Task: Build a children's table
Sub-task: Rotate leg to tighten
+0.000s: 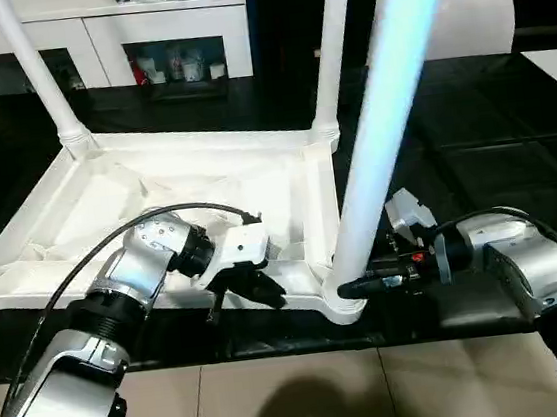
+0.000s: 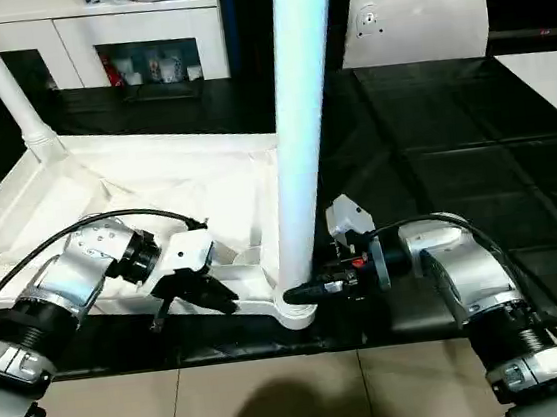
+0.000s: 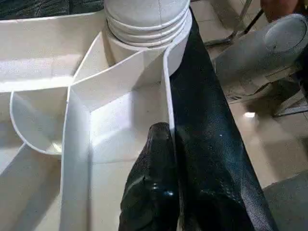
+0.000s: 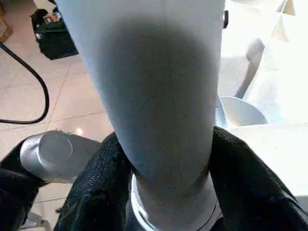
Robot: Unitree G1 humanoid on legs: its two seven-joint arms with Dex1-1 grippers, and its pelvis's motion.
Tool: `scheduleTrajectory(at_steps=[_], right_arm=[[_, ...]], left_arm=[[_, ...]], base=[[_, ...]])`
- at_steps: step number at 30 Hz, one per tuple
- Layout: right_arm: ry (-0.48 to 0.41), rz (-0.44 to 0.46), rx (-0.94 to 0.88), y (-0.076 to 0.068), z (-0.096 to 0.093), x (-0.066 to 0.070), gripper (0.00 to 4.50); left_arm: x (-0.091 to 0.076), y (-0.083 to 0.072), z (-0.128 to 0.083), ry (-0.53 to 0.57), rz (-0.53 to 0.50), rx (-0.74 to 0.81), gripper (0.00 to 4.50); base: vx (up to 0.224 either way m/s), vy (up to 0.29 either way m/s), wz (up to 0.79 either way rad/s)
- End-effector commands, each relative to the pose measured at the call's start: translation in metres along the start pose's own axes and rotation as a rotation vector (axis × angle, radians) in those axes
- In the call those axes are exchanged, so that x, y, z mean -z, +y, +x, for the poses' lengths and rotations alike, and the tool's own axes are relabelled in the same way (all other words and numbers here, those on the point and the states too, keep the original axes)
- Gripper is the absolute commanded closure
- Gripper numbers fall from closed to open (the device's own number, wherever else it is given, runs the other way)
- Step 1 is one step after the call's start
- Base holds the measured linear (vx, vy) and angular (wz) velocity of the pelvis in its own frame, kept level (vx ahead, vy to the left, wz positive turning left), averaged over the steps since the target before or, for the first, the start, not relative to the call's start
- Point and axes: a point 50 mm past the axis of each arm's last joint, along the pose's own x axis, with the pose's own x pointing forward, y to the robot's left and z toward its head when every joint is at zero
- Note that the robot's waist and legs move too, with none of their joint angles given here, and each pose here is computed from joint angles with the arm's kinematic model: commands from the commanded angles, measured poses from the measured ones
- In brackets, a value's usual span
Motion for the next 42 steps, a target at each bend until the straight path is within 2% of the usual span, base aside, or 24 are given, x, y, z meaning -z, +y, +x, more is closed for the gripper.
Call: scheduleTrajectory(at_steps=[1, 4, 6, 9, 13, 14, 15, 17, 20, 21, 24, 26, 27, 31, 35, 36, 38, 40, 41, 42], right_arm=[[-0.004, -0.013, -0.043, 0.001, 0.004, -0.005, 2.48], [-0.021, -0.004, -0.045, 0.003, 0.005, -0.006, 2.51], [-0.062, 0.021, -0.026, 0.005, 0.010, -0.007, 2.52], [-0.105, 0.065, 0.033, 0.004, 0.018, -0.009, 2.53], [-0.089, 0.117, 0.298, -0.011, 0.037, -0.007, 2.54], [-0.089, 0.117, 0.298, -0.011, 0.037, -0.007, 2.54], [-0.100, 0.168, 0.441, -0.019, 0.047, -0.007, 2.54], [-0.114, 0.239, 0.559, -0.026, 0.054, -0.007, 2.55], [-0.109, 0.283, 0.657, -0.032, 0.060, -0.007, 2.55], [-0.113, 0.324, 0.750, -0.037, 0.068, -0.010, 2.55], [-0.139, 0.394, 0.819, -0.042, 0.080, -0.015, 2.55], [-0.163, 0.363, 0.825, -0.042, 0.087, -0.021, 2.55], [-0.171, 0.346, 0.832, -0.041, 0.089, -0.023, 1.99], [-0.192, 0.323, 0.828, -0.039, 0.089, -0.025, 1.64], [-0.200, 0.279, 0.852, -0.040, 0.080, -0.024, 1.29], [-0.207, 0.253, 0.834, -0.038, 0.075, -0.024, 1.03], [-0.211, 0.234, 0.821, -0.037, 0.073, -0.024, 0.94], [-0.186, 0.138, 0.774, -0.034, 0.062, -0.022, 0.89], [-0.186, 0.138, 0.774, -0.034, 0.062, -0.022, 0.82], [-0.186, 0.118, 0.742, -0.032, 0.055, -0.020, 0.53]], left_arm=[[-0.012, 0.002, -0.001, -0.028, 0.062, 0.016, 4.50], [-0.014, 0.003, 0.000, -0.044, 0.054, -0.001, 4.50], [-0.017, 0.006, 0.003, -0.063, 0.034, -0.035, 4.50], [-0.022, 0.013, 0.008, -0.090, -0.042, -0.122, 4.50], [-0.032, 0.027, 0.019, -0.156, -0.153, -0.285, 4.50], [-0.032, 0.027, 0.019, -0.156, -0.153, -0.285, 4.50], [-0.036, 0.034, 0.023, -0.179, -0.215, -0.375, 4.50], [-0.038, 0.041, 0.025, -0.194, -0.278, -0.475, 4.50], [-0.040, 0.047, 0.025, -0.199, -0.330, -0.561, 4.50], [-0.042, 0.053, 0.025, -0.201, -0.370, -0.656, 4.50], [-0.045, 0.059, 0.023, -0.210, -0.407, -0.767, 4.50], [-0.049, 0.060, 0.024, -0.218, -0.412, -0.790, 4.50], [-0.050, 0.059, 0.024, -0.219, -0.409, -0.791, 4.50], [-0.050, 0.057, 0.025, -0.215, -0.387, -0.767, 4.50], [-0.045, 0.051, 0.021, -0.207, -0.353, -0.718, 4.50], [-0.042, 0.049, 0.019, -0.206, -0.338, -0.694, 4.50], [-0.040, 0.047, 0.017, -0.204, -0.329, -0.679, 4.50], [-0.033, 0.042, 0.014, -0.195, -0.301, -0.623, 4.50], [-0.033, 0.042, 0.014, -0.195, -0.301, -0.623, 4.50], [-0.029, 0.038, 0.012, -0.185, -0.279, -0.573, 4.50]], base=[[0.000, 0.000, 0.00], [0.000, 0.000, 0.00], [0.000, 0.000, 0.00], [0.000, 0.000, 0.00], [0.000, 0.000, 0.00], [0.000, 0.000, 0.00], [0.000, 0.000, 0.00], [0.000, 0.000, 0.00], [0.000, 0.000, 0.00], [0.000, 0.000, 0.00], [0.000, 0.000, 0.00], [0.000, 0.000, 0.00], [0.000, 0.000, 0.00], [0.000, 0.000, 0.00], [0.000, 0.000, 0.00], [0.000, 0.000, 0.00], [0.000, 0.000, 0.00], [0.000, 0.000, 0.00], [0.000, 0.000, 0.00], [0.000, 0.000, 0.00]])
